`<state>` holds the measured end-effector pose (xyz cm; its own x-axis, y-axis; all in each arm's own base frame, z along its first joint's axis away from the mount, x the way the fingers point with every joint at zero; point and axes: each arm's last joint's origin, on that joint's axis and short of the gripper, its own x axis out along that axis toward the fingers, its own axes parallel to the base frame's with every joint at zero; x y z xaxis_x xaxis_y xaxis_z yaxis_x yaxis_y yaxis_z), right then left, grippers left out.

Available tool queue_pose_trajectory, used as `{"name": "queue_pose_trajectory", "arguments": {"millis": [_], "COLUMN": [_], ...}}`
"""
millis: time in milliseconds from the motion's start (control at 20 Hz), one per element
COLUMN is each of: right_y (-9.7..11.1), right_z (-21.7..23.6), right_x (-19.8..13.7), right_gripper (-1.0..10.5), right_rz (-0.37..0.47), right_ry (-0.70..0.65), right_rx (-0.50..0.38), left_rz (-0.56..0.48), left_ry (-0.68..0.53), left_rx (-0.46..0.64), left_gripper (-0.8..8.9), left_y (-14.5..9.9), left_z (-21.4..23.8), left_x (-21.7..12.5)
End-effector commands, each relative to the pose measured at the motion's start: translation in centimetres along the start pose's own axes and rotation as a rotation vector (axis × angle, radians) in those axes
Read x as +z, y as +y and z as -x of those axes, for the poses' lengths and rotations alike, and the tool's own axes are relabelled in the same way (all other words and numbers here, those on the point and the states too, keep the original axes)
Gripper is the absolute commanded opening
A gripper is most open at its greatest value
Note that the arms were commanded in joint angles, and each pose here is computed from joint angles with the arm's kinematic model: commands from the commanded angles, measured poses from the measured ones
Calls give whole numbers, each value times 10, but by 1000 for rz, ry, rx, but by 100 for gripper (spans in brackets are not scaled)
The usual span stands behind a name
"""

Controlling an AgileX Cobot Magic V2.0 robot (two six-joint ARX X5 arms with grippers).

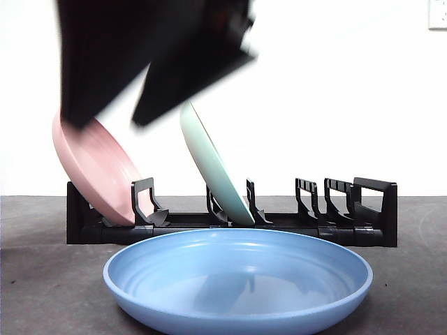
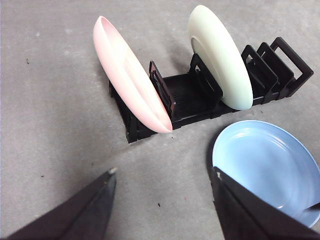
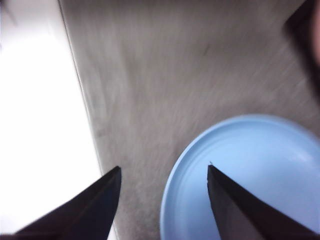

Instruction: Place the plate

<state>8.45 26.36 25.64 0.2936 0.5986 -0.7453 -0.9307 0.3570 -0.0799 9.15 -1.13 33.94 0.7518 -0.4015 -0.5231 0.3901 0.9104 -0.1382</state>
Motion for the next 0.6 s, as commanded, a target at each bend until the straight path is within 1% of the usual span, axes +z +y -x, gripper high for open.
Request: {"name": "queue_pose_trajectory", "arguments": {"millis": [50, 200, 350, 450, 600], "right_y": [-13, -42, -70, -83, -94], "right_z": [25, 63, 91, 108, 131], "right_x": [1, -18, -50, -71, -93], "right_gripper": [264, 209, 209, 209, 210], "right_rz": [-35, -110, -192, -243, -291], "right_ry": [-53, -136, -164, -155, -136], "right_rx": [-29, -151, -303, -390, -511], "left_rz": [-12, -8, 1, 18, 36], "left_ry": [-22, -22, -23, -23, -29], "left_rx": [4, 4, 4, 3, 4], "left_gripper": [305, 305, 305, 305, 305], "left_y": [-1, -1, -1, -1, 0], "left_z": [4, 4, 4, 4, 2], "left_x": [5, 5, 5, 5, 7]}}
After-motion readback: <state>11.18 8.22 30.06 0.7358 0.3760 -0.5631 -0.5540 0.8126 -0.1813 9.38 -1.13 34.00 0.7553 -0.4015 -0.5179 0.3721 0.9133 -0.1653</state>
